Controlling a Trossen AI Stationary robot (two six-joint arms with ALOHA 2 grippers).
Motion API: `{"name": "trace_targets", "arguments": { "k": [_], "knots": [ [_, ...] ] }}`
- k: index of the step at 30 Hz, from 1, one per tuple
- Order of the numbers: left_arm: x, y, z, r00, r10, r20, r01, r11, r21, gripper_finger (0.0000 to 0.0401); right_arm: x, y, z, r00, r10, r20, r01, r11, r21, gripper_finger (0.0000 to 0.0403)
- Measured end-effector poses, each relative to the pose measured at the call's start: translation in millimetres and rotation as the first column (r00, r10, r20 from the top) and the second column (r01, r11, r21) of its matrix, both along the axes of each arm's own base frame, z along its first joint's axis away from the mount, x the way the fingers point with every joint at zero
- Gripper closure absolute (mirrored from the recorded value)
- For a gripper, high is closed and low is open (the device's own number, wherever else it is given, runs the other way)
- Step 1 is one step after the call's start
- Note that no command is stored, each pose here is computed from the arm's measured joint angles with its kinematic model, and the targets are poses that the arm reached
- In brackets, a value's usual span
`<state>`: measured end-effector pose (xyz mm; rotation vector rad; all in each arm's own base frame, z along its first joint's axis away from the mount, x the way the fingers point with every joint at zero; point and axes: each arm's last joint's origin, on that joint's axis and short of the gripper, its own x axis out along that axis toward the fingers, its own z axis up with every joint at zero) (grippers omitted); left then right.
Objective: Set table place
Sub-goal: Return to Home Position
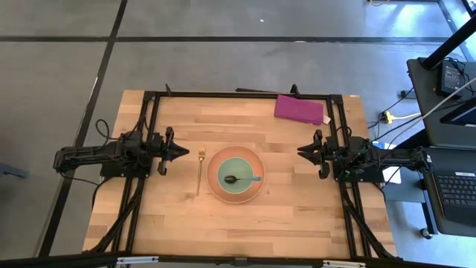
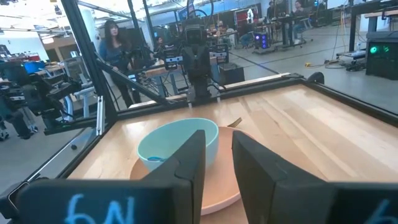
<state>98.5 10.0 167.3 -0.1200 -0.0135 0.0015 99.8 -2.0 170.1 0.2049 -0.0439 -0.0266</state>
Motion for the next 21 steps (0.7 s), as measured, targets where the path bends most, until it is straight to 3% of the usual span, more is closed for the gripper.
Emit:
{"name": "trace_targets", "arguments": {
  "k": [21],
  "knots": [
    [0.0,0.0,0.0,1.000,0.000,0.000,0.000,1.000,0.000,0.0348,0.0,0.0,0.0,1.000,0.000,0.000,0.000,1.000,-0.001,0.0321]
  ]
}}
